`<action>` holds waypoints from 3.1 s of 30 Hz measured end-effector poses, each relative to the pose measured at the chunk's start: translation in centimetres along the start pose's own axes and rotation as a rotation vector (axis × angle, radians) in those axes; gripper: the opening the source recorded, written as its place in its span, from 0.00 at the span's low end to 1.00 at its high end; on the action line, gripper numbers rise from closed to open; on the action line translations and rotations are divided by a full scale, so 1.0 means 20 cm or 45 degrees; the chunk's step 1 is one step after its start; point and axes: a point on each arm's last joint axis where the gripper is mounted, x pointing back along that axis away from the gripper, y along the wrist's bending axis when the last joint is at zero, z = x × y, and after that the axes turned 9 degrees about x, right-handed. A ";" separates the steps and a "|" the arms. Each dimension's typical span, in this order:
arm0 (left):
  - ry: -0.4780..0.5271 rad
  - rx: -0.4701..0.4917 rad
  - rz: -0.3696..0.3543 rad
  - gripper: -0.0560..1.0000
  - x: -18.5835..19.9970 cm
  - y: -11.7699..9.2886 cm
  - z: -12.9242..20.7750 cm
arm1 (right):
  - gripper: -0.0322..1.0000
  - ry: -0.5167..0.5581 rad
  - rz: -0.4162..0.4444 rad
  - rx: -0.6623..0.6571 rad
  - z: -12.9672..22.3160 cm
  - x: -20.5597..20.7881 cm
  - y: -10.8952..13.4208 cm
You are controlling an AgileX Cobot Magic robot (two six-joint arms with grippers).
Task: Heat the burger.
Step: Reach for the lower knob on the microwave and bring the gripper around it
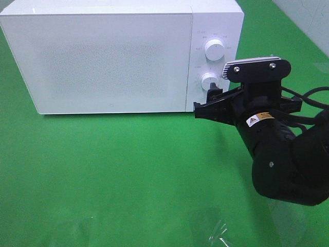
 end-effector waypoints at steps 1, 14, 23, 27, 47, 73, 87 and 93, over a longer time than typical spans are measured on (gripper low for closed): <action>0.000 0.001 0.001 0.99 0.00 0.00 0.00 | 0.76 0.001 0.001 0.001 0.00 -0.01 0.01; 0.000 0.001 0.001 0.99 0.00 0.00 0.00 | 0.76 -0.022 -0.009 -0.012 0.02 -0.16 0.08; 0.000 0.001 0.001 0.99 0.00 0.00 0.00 | 0.76 -0.012 -0.016 -0.010 0.04 -0.23 0.10; 0.000 0.001 0.001 0.99 0.00 0.00 0.00 | 0.76 -0.009 -0.017 -0.012 0.05 -0.25 0.11; 0.000 0.001 0.001 0.99 0.00 0.00 0.00 | 0.76 0.020 -0.001 -0.021 0.11 -0.38 0.14; 0.000 0.001 0.001 0.99 0.00 0.00 0.00 | 0.65 0.035 0.001 -0.041 0.09 -0.38 0.14; 0.000 0.001 0.001 0.99 0.00 0.00 0.00 | 0.47 0.032 0.001 -0.045 0.09 -0.38 0.14; 0.000 0.001 0.001 0.99 0.00 0.00 0.00 | 0.47 0.028 -0.008 -0.191 0.09 -0.38 0.14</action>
